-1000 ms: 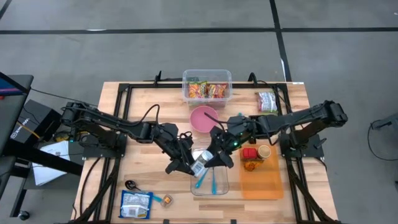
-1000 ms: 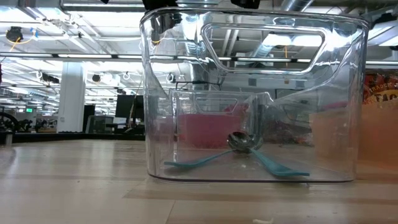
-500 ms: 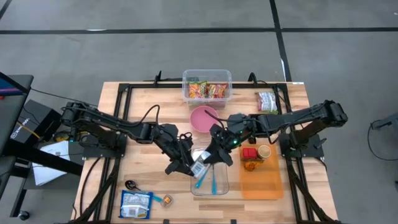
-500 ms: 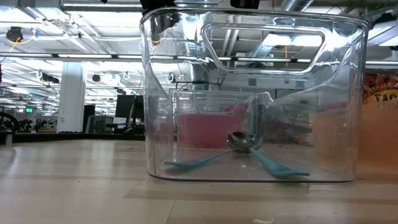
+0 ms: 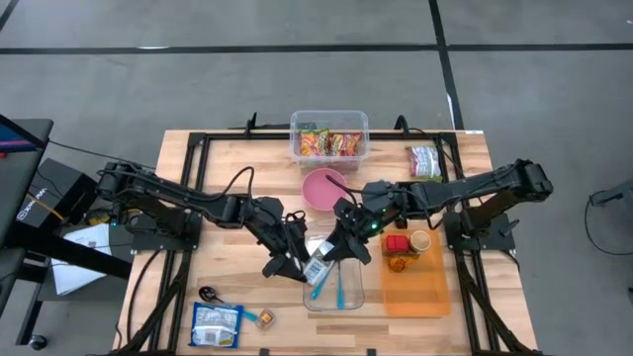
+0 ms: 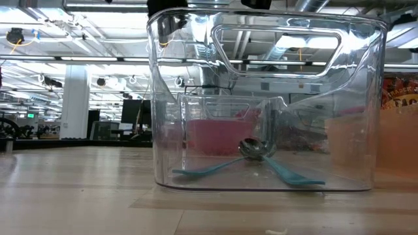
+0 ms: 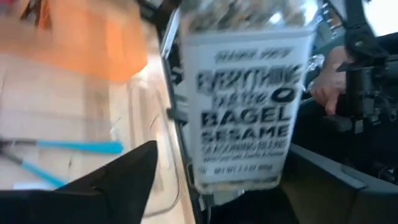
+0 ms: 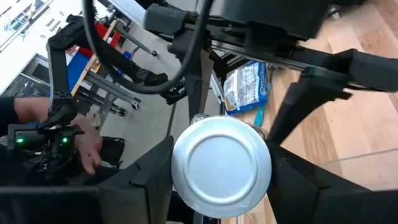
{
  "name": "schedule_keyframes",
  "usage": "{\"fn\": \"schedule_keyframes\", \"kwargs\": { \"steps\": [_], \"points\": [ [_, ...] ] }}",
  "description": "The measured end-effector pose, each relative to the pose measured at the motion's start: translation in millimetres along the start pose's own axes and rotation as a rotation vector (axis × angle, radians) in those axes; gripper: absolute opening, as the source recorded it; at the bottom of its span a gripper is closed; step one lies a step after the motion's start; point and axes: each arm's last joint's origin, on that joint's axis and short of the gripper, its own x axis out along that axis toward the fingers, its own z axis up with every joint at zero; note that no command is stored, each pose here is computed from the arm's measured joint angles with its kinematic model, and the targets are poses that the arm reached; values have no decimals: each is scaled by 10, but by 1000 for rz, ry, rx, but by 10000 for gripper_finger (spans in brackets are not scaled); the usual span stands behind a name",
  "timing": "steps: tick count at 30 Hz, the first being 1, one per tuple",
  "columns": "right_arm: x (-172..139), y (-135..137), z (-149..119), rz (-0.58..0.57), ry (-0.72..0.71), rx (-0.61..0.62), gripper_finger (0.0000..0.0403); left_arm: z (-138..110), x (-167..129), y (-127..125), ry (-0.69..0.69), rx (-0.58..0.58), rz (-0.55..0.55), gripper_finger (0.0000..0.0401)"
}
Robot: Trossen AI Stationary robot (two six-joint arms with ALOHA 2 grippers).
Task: Pick & Place Food Item
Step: Put the white seasoning bottle into the orange bin
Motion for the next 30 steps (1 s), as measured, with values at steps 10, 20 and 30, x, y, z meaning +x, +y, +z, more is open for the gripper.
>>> {"fn": "schedule_keyframes", "kwargs": {
  "steps": [10,20,30],
  "points": [
    [-63,-15,-58,-48,59,32,195,-186,-21,57,238,-109,-42,375],
    [-376,105,-374,-205,284,122,195,65,-328,-298,73,73,-263,355],
    [-747,628,-971,-392,378,195,195,366,-806,-399,-303,270,-94,340]
  ]
}}
